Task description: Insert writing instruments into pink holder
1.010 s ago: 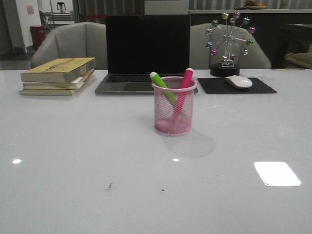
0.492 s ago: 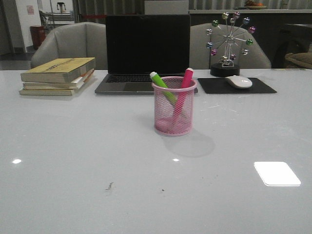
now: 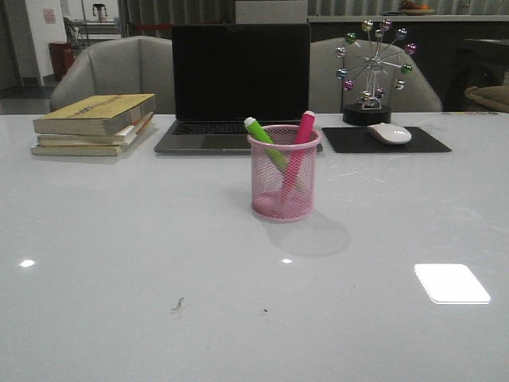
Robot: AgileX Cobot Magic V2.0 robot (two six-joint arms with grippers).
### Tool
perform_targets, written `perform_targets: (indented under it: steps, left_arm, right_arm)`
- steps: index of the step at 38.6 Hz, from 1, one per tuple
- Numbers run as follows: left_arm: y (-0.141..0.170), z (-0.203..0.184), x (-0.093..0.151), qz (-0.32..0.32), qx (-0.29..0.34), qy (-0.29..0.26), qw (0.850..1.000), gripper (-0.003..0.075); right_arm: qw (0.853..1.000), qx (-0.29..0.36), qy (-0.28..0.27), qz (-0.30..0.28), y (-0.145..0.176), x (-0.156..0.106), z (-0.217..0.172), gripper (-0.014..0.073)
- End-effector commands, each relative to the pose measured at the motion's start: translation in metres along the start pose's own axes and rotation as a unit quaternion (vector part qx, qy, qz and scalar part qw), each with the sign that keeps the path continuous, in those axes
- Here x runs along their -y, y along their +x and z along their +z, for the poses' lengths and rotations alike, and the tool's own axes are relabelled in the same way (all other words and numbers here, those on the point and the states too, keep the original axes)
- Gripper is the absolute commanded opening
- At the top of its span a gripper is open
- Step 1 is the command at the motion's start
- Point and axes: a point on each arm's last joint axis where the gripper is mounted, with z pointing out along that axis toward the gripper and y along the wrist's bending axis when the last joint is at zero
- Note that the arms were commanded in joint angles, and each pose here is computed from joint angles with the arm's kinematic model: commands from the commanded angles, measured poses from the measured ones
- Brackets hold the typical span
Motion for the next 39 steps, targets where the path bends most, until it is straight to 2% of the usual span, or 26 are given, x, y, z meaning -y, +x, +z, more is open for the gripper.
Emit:
perform_targets:
  steps: [1,5,9,23,39]
  left_arm:
    - [-0.0044,0.0008,-0.0015,-0.001,0.027,-0.009,1.000,0.0092]
    - [-0.0040,0.0008,-0.0013,0.003,0.025,-0.008,1.000,0.0092]
    - [-0.0043,0.0008,-0.0015,0.039,0.026,-0.012,0.999,0.0092]
    - [-0.0047,0.0003,-0.0070,0.045,0.027,-0.054,0.997,0.0092]
    - [-0.0047,0.0003,-0.0070,0.044,0.027,-0.054,0.997,0.0092]
  right_arm:
    - [0.999,0.049,0.003,-0.004,-0.0081,0.0003,-0.0017,0.0049]
    - [0.999,0.049,0.003,-0.004,-0.0081,0.0003,-0.0017,0.0049]
    - [0.999,0.049,0.003,-0.004,-0.0081,0.0003,-0.0017,0.0049]
    - [0.999,0.049,0.003,-0.004,-0.0081,0.0003,-0.0017,0.0049]
    - [0.999,0.049,0.003,-0.004,-0.0081,0.0003,-0.0017,0.0049]
